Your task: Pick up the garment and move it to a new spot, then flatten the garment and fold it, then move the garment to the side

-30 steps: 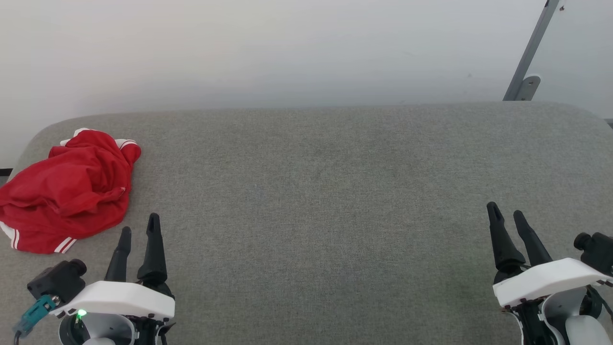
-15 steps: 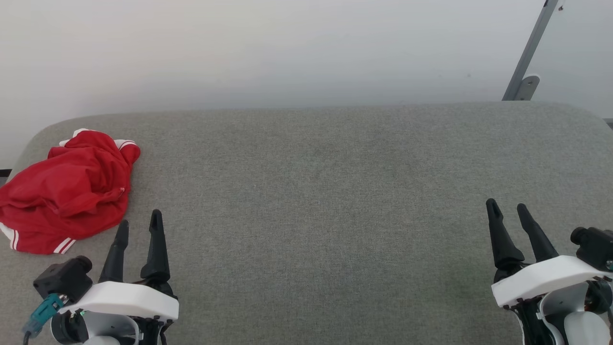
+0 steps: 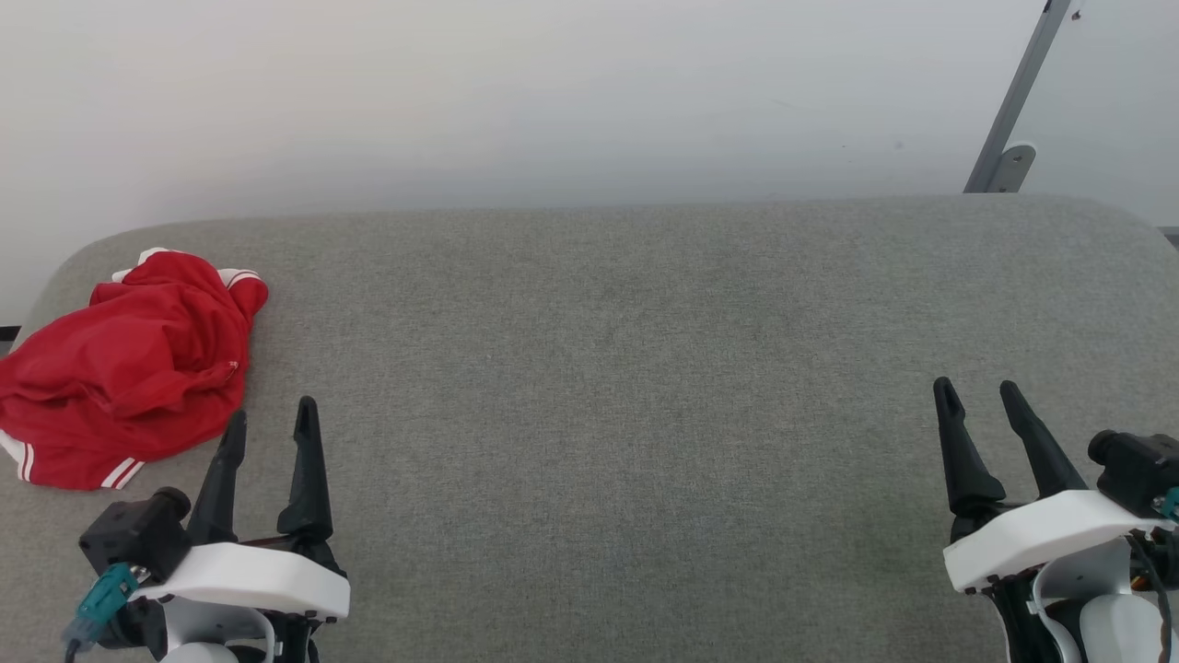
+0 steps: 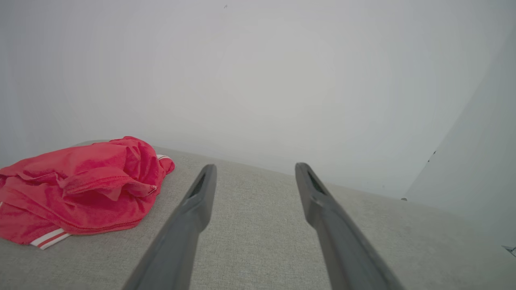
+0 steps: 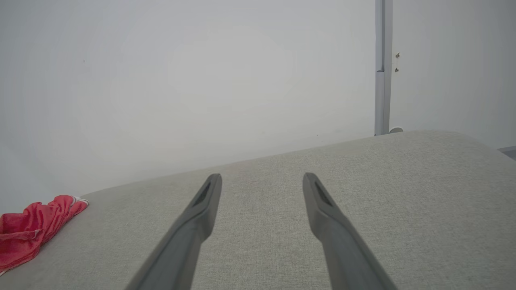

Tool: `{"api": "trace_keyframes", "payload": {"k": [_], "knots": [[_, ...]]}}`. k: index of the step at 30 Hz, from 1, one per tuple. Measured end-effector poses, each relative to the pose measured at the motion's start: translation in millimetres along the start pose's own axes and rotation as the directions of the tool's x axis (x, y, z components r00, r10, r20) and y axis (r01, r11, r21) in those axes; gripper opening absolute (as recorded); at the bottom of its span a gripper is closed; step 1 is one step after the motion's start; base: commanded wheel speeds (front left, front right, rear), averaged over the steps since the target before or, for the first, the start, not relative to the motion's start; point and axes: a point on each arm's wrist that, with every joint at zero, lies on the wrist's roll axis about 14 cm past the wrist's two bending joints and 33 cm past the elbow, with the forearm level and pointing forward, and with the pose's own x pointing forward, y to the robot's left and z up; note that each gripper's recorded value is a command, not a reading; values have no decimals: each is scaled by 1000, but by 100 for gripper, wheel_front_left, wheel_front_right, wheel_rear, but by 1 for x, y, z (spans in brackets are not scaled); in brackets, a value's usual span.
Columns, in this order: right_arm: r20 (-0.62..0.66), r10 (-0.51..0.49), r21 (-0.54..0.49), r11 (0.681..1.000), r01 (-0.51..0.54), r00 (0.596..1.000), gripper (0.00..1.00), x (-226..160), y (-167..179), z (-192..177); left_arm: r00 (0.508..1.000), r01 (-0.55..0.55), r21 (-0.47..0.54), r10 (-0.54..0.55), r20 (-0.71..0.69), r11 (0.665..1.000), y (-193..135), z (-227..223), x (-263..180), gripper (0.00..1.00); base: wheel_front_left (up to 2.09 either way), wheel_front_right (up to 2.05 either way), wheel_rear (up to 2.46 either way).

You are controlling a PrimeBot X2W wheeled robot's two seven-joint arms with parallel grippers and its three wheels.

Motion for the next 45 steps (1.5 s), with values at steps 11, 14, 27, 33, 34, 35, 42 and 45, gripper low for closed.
{"api": "trace_keyframes", "payload": {"k": [11, 14, 27, 33, 34, 35, 42, 45], "knots": [[17, 7, -91, 996, -5, 1000, 100, 0, 0, 5, 999, 36, 80, -38, 23, 996, -7, 4, 1, 100, 0, 0, 0], [18, 9, -107, 994, -7, 1000, 100, 0, 0, 5, 999, 45, 93, -48, 26, 995, -9, 4, 1, 100, 0, 0, 0], [34, 22, -206, 979, -14, 999, 100, 1, 3, 10, 995, 79, 176, -88, 44, 981, -14, 8, 1, 100, 0, 0, 0], [38, 25, -227, 974, -16, 999, 100, 1, 3, 12, 994, 87, 195, -97, 47, 977, -15, 9, 1, 100, 0, 0, 0], [38, 25, -227, 974, -16, 999, 100, 1, 3, 12, 994, 87, 193, -98, 47, 977, -16, 9, 1, 100, 0, 0, 0], [38, 26, -229, 973, -16, 999, 100, 1, 4, 12, 994, 86, 192, -97, 48, 978, -16, 9, 1, 100, 0, 0, 0], [45, 28, -232, 973, -16, 999, 100, 1, 4, 13, 994, 82, 180, -92, 51, 980, -14, 9, 0, 100, 0, 0, 0], [39, 38, -234, 972, -27, 999, 100, 2, 8, 11, 996, 67, 174, -77, 48, 983, -10, 8, -1, 100, 0, 0, 0]]}}
